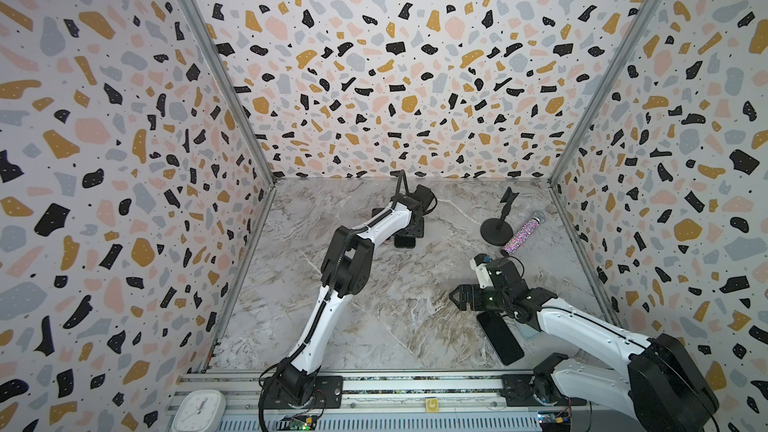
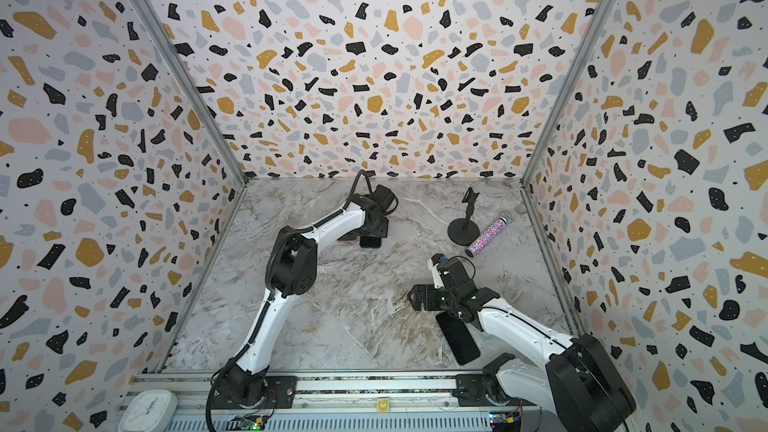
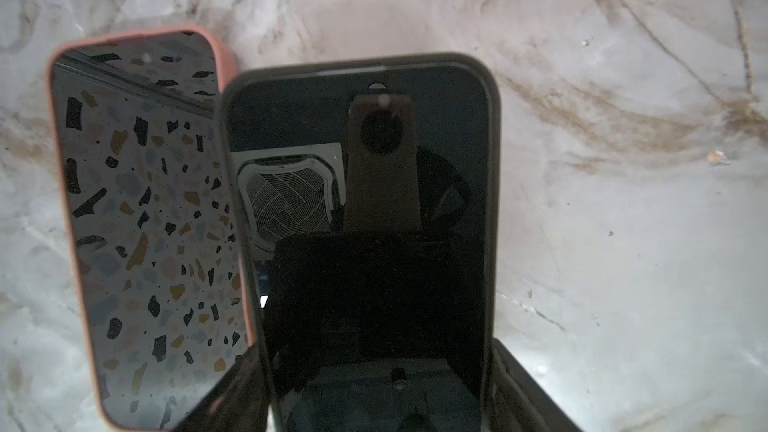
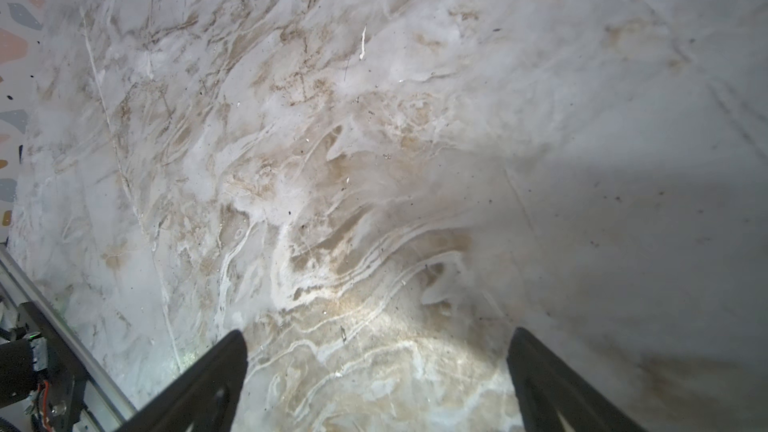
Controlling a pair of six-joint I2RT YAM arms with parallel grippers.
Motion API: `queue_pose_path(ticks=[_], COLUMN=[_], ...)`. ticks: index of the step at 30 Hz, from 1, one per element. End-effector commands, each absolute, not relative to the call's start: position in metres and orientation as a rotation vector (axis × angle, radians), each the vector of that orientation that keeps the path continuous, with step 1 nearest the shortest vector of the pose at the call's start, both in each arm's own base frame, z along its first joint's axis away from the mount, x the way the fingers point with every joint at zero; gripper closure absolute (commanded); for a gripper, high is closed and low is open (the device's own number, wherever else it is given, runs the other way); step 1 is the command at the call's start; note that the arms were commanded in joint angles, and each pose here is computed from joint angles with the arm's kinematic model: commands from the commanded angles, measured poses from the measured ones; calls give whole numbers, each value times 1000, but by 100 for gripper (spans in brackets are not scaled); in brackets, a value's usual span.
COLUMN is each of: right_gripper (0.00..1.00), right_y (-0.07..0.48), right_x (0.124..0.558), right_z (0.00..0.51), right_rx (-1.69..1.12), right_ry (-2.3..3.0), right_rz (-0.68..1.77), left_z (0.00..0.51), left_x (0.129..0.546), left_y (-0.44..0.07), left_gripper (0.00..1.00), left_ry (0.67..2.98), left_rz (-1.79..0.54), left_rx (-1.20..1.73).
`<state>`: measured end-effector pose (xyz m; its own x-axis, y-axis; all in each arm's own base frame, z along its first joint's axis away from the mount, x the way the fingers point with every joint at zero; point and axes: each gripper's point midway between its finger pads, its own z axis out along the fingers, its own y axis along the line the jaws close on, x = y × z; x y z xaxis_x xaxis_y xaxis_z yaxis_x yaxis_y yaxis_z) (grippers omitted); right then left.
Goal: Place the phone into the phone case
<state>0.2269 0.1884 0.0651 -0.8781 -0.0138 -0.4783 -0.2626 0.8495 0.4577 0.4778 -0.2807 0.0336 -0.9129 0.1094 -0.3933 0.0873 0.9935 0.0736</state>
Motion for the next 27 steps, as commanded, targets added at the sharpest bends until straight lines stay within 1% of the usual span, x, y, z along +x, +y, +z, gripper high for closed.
queue_pose_path(ticks=[1,9,15,17,19,22,25,27], right_gripper=[1,1,1,1,1,1,1,1], right_y=[194,194,192,192,193,188,177,167], right_x=[233,229,228,228,228,226,223,219], right_z=[80,78,80,81,81,79,77,74], right_rx=[-203,-207,-205,-203,-209,-209,-180,-143], right_ry=[2518,2526,2516,2515,2516,2538,2574,2609], right_rz=[756,765,756,758,760,729,662,605], left_z=[43,46,41,39,39,48,69,86], left_x=[490,504,504,502,500,498,493,487], left_y=[-287,-289,-284,-282,-282,-283,-288,-294], left_gripper=[43,42,41,36,26,16,11,9], left_ry=[2690,2670,2682,2689,2694,2695,2681,2656], left_rz=[53,13,19,21,16,-4,-75,-132], left_rx=[162,130,108,98,98,98,91,93])
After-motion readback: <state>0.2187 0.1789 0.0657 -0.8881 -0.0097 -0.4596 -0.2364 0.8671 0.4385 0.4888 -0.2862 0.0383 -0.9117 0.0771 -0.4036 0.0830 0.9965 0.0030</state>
